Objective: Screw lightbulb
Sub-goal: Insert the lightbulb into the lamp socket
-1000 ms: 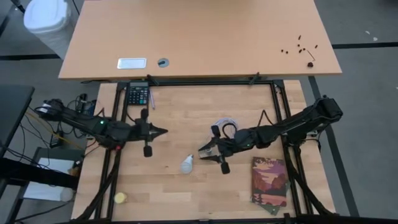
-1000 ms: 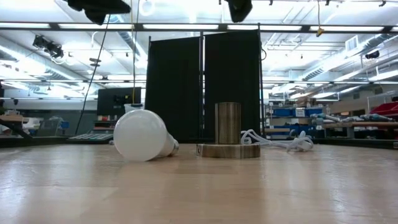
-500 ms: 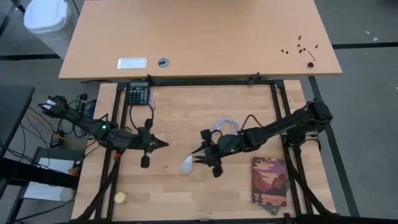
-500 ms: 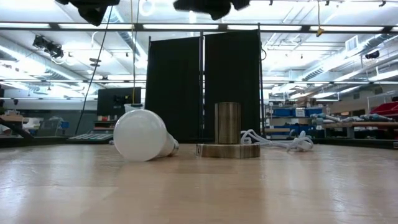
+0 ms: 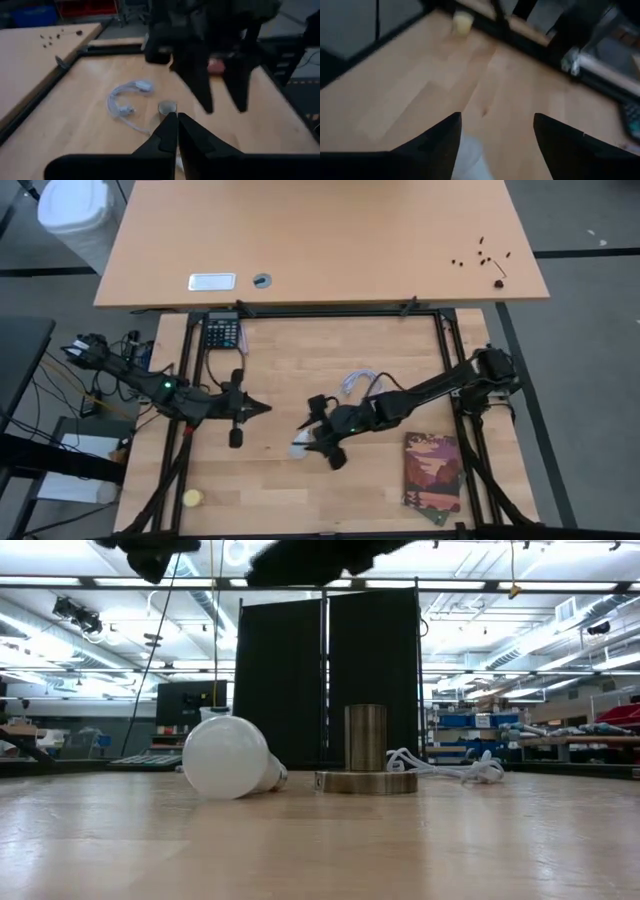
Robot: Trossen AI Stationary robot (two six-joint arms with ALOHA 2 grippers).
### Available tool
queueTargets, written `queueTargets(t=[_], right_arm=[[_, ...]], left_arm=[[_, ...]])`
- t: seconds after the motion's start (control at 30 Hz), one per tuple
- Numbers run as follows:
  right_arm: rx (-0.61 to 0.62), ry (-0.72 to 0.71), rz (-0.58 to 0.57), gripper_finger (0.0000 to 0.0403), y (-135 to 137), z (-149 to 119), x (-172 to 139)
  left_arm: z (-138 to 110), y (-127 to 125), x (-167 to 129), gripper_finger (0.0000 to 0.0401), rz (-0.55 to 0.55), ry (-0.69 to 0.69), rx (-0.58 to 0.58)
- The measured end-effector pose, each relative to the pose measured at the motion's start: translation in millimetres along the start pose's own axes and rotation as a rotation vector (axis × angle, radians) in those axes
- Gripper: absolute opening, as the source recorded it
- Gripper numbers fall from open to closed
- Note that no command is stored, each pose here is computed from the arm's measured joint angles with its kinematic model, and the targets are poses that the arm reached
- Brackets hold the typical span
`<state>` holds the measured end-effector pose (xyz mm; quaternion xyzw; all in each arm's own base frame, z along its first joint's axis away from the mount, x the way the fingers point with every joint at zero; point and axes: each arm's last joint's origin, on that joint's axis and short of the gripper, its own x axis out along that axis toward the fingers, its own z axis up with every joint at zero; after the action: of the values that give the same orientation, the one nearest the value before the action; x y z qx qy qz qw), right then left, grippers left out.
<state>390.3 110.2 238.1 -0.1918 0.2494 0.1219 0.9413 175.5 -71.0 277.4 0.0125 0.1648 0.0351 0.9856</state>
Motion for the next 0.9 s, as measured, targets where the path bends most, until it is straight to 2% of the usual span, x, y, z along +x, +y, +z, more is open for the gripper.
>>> queueTargets(t=[0.27,0.33,0.4,0.57,0.77,0.9], right_arm=[[0.071,0.157,0.078,0.0269,18,-6,10],[0.127,0.222,0.101,0.0267,24,-12,9],[0.236,0.256,0.105,0.0266,26,-15,10],[0.491,0.335,0.047,0.0266,34,-28,9],[0.639,0.329,0.005,0.0266,58,-49,10],[0.679,0.265,-0.057,0.0266,70,-62,11]], left_arm=[[-35,-22,38,0.0046,-0.111,0.28,-0.005],[-42,-27,48,0.0046,-0.116,0.321,-0.008],[-50,-30,57,0.0046,-0.104,0.357,-0.004],[-65,-39,77,0.0046,-0.089,0.395,-0.007],[-79,-47,95,0.0046,-0.085,0.407,-0.006],[-88,-49,103,0.0046,-0.062,0.431,-0.015]])
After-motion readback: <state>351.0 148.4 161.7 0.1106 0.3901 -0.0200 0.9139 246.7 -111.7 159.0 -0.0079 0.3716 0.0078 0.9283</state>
